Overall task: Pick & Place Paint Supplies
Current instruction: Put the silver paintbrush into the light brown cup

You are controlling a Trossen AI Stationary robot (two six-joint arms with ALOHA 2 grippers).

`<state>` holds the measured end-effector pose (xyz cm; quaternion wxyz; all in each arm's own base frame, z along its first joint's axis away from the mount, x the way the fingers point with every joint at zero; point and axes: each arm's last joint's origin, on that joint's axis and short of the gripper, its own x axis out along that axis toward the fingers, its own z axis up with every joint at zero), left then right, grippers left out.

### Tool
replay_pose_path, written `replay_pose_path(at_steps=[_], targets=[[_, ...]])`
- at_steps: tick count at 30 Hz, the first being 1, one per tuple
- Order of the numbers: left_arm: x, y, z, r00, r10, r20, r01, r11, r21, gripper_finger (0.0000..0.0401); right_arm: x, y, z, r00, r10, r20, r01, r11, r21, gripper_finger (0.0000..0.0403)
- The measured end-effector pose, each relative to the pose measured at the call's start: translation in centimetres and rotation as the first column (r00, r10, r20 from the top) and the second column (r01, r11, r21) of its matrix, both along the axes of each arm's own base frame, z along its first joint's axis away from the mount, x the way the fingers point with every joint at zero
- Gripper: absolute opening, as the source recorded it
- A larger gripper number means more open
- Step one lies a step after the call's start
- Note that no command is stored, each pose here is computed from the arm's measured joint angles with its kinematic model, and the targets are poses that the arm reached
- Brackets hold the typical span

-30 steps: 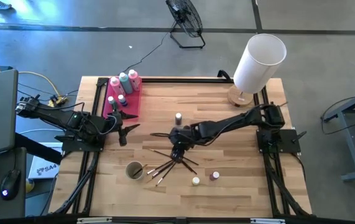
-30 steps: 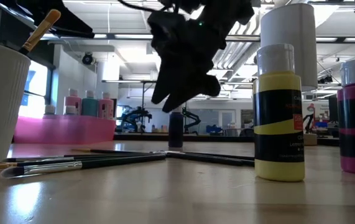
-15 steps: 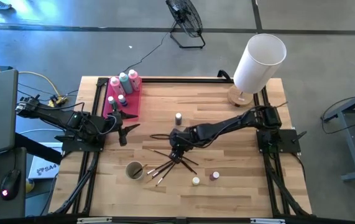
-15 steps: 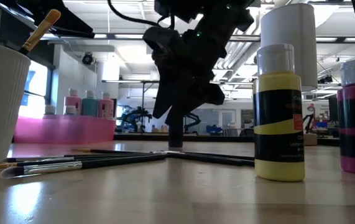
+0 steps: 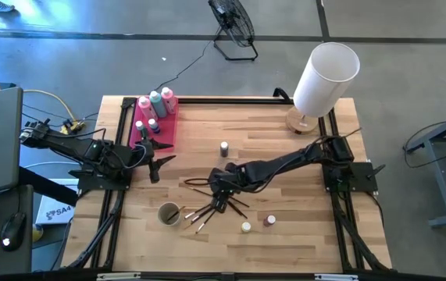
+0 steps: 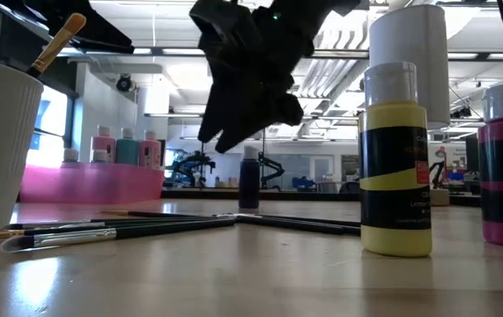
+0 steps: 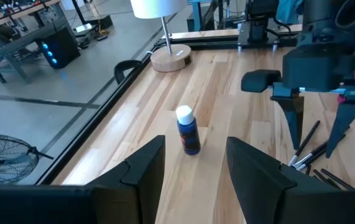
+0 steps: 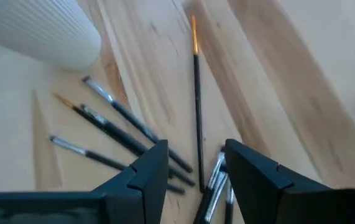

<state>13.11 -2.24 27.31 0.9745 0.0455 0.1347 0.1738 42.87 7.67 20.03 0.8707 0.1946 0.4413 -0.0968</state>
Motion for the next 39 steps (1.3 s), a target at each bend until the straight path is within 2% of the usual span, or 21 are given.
replay_pose_path(at_steps=[8, 18, 22, 30, 39], targets=[[0.0, 0.0, 0.0, 1.0, 0.001, 0.001, -0.001, 1.0, -0.003, 0.0167, 0.3, -0.1, 0.6, 1.0, 0.024, 0.017, -0.024, 1.0, -0.02, 0.0152], [0.0, 0.0, 0.0, 1.0, 0.0, -0.002, 0.0, 1.0, -0.003, 0.0167, 1.2, 0.0, -4.7, 0.991, 0.059, -0.119, -0.064, 0.997, -0.039, 0.0152], [0.0, 0.0, 0.0, 1.0, -0.001, 0.0, 0.001, 1.0, -0.004, 0.0167, 1.1, -0.1, -4.8, 0.991, 0.036, -0.127, -0.046, 0.996, -0.076, 0.0152], [0.0, 0.0, 0.0, 1.0, -0.002, -0.001, 0.002, 1.0, -0.004, 0.0167, 0.0, -0.7, -5.3, 0.97, -0.026, -0.243, -0.017, 0.985, -0.17, 0.0152], [0.0, 0.0, 0.0, 1.0, -0.001, -0.001, 0.001, 1.0, -0.007, 0.0167, 0.2, -0.3, -5.3, 0.975, -0.015, -0.222, -0.013, 0.992, -0.126, 0.0152]])
